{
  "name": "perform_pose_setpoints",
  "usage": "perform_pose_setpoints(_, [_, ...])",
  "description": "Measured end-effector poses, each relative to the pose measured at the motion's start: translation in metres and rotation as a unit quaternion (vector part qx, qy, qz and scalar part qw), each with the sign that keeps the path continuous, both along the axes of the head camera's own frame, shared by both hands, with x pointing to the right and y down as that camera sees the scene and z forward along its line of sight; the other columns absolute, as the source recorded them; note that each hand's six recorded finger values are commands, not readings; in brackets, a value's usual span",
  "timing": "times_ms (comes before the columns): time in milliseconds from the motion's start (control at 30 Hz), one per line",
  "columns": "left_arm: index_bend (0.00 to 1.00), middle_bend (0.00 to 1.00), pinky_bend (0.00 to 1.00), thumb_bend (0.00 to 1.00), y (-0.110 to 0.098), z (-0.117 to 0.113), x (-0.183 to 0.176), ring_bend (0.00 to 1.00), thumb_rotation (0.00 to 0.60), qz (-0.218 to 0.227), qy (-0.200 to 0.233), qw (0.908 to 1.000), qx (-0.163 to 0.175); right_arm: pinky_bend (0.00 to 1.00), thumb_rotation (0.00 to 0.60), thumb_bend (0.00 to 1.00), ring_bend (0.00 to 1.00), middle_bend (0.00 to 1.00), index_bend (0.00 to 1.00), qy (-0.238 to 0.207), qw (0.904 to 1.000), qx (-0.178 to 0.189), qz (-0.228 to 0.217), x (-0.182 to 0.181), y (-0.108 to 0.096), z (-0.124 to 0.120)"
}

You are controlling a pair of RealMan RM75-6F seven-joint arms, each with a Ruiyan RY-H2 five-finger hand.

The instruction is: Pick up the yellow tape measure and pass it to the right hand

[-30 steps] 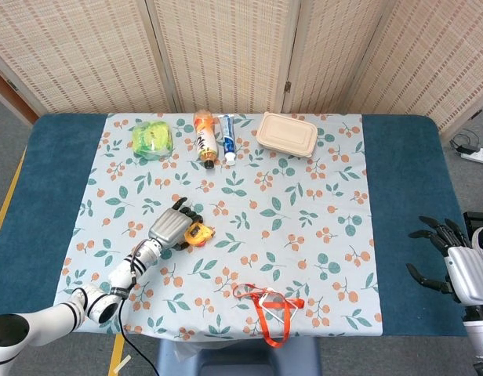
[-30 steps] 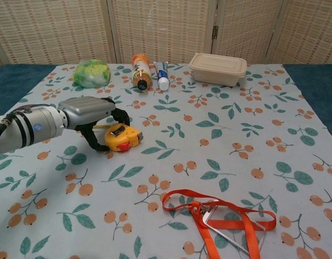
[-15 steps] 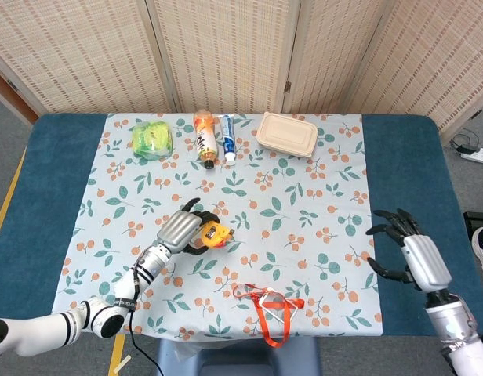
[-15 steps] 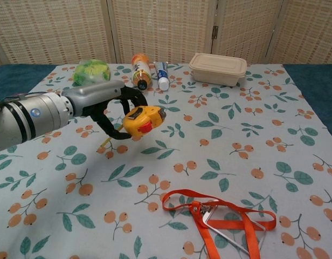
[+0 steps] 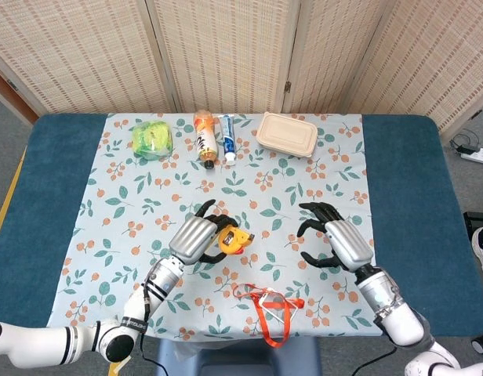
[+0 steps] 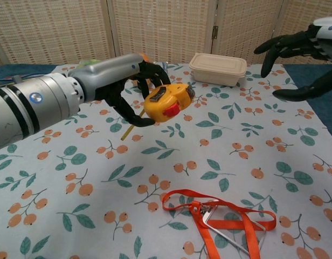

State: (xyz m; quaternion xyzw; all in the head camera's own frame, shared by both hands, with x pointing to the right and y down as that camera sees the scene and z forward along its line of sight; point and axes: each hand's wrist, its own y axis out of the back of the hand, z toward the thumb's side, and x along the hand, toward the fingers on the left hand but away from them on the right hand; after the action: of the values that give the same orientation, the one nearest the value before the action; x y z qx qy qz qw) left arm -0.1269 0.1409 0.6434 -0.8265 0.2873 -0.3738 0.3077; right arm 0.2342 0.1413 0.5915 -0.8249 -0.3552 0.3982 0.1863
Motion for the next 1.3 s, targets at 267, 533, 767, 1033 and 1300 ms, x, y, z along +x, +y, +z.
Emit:
perform_pose_setpoints(267, [0.56, 0.55, 0.0, 0.34, 0.009, 0.0, 0.012, 0.41, 0.6, -0.003, -0.006, 1.0, -0.002, 0.0, 0.6, 0.33, 0.09, 0.12, 0.47, -0.007, 0.9995, -0.024, -0.016, -0.046, -0.008, 0.013])
perform_pose_setpoints(533, [0.56, 0.55, 0.0, 0.34, 0.014, -0.002, 0.021, 0.41, 0.6, -0.003, -0.003, 1.0, 0.001, 0.0, 0.6, 0.33, 0.09, 0.12, 0.49, -0.01, 0.999, -0.032, -0.03, -0.071, -0.009, 0.021])
perform_pose_setpoints(767, [0.56, 0.55, 0.0, 0.34, 0.015, -0.004, 0.022, 0.41, 0.6, -0.006, -0.002, 1.0, 0.003, 0.0, 0.6, 0.33, 0.09, 0.13, 0.49, -0.003, 0.999, -0.037, -0.027, -0.074, -0.009, 0.028])
perform_pose_setpoints(1033, [0.56, 0.55, 0.0, 0.34, 0.016, -0.009, 0.027, 0.41, 0.6, -0.003, 0.004, 1.0, 0.006, 0.0, 0.6, 0.33, 0.09, 0.14, 0.5, -0.005, 0.9985, -0.045, -0.029, -0.076, -0.006, 0.031])
perform_pose_setpoints(1300, [0.56, 0.55, 0.0, 0.34, 0.016, -0.007, 0.028, 0.41, 0.6, -0.001, -0.002, 1.0, 0.008, 0.0, 0.6, 0.33, 0.08, 0.15, 0.53, -0.005, 0.9984, -0.048, -0.03, -0.073, -0.003, 0.03])
